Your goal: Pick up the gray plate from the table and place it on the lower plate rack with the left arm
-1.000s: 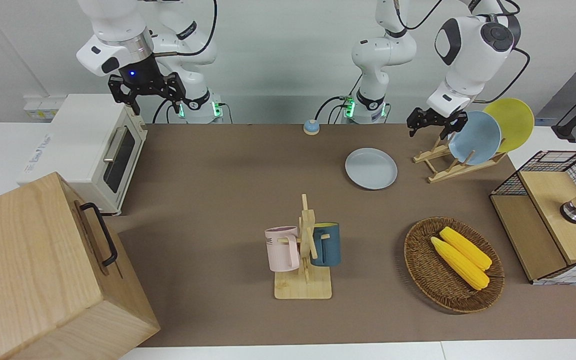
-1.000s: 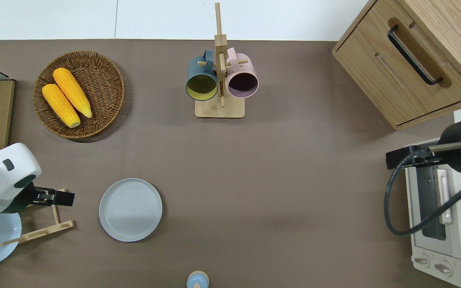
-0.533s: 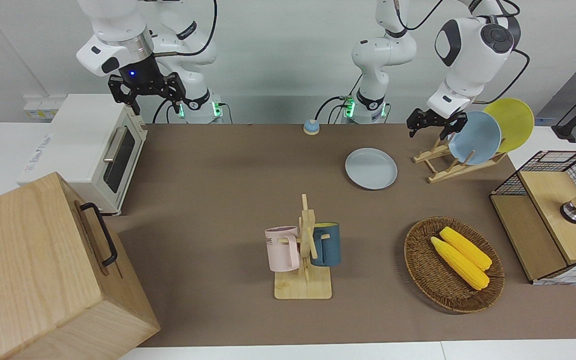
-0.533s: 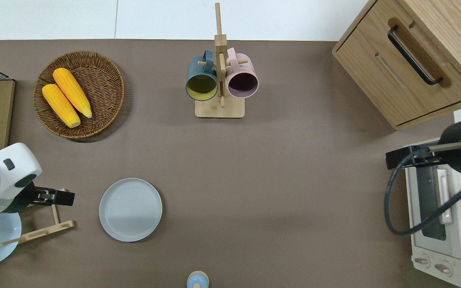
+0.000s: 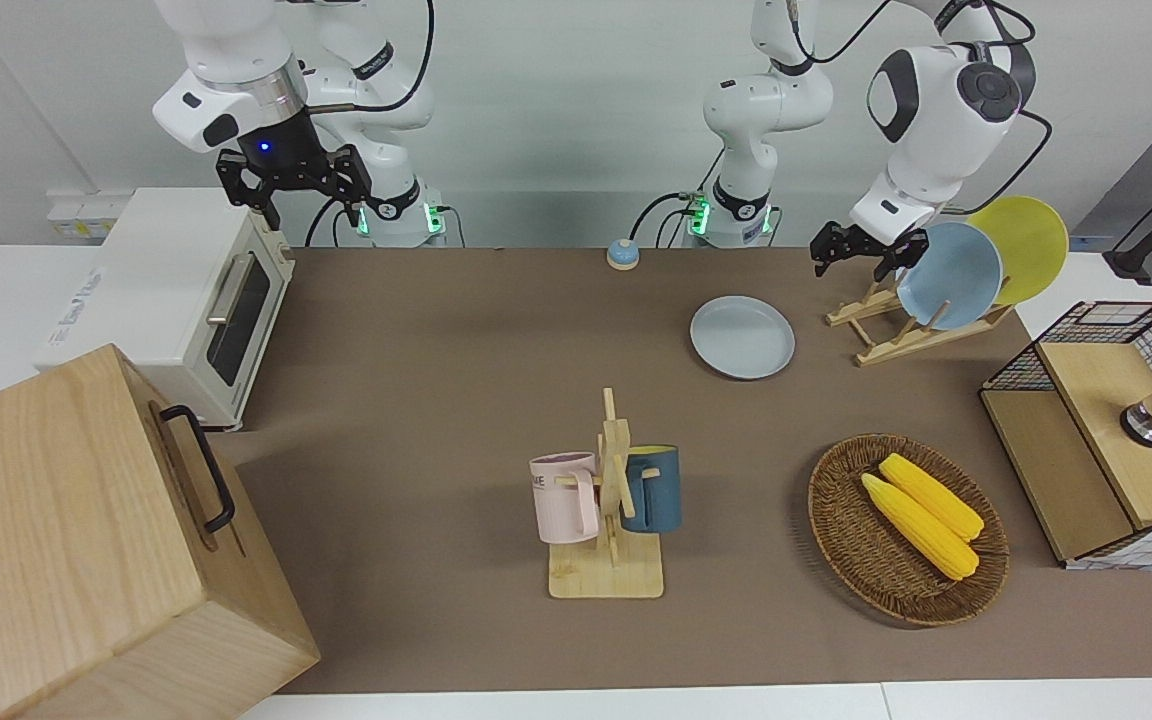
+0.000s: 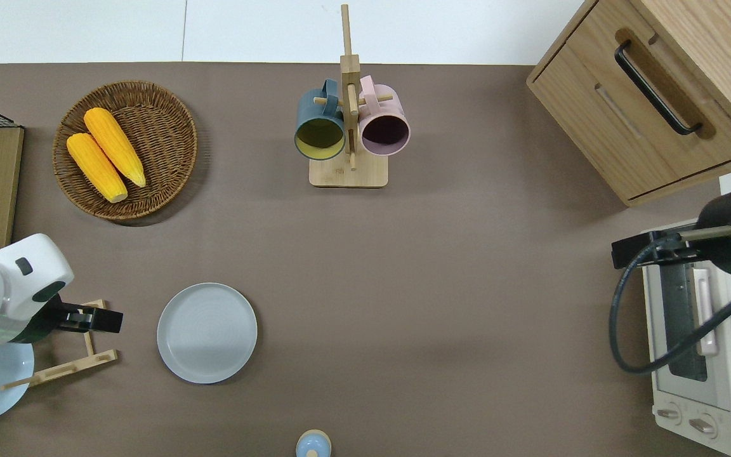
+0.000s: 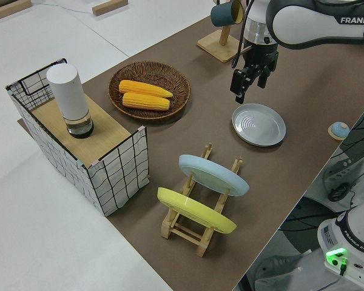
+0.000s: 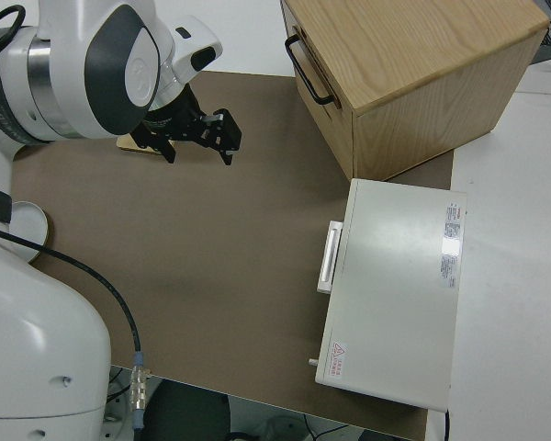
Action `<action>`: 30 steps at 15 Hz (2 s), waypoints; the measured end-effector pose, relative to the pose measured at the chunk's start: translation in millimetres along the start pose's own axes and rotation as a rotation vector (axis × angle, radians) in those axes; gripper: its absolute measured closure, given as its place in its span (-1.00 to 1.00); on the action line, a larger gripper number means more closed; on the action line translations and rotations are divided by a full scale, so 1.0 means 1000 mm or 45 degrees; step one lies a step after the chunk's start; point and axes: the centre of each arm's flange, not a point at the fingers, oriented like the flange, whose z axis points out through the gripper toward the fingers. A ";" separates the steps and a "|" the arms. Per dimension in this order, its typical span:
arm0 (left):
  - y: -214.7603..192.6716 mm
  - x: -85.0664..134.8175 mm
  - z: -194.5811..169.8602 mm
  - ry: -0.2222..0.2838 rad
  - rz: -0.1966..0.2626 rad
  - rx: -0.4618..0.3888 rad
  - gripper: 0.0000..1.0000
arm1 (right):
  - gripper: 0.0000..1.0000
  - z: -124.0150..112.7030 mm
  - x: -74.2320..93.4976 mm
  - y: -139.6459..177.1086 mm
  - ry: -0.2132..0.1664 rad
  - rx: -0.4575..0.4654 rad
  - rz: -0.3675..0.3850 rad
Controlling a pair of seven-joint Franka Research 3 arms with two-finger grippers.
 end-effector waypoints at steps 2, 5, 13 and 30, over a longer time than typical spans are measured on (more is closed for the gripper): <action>-0.001 -0.002 0.015 -0.017 -0.004 -0.003 -0.99 | -0.98 0.000 0.000 0.000 0.000 0.000 0.000; -0.001 -0.005 0.042 -0.029 -0.008 -0.006 -0.99 | -0.98 0.000 0.000 0.000 0.000 0.000 0.000; 0.001 -0.018 0.120 -0.003 -0.017 -0.009 -0.99 | -0.98 0.000 0.000 0.000 0.000 0.000 0.000; 0.014 -0.012 0.196 0.014 0.006 -0.024 -0.93 | -0.98 0.000 0.000 0.000 0.000 0.000 0.000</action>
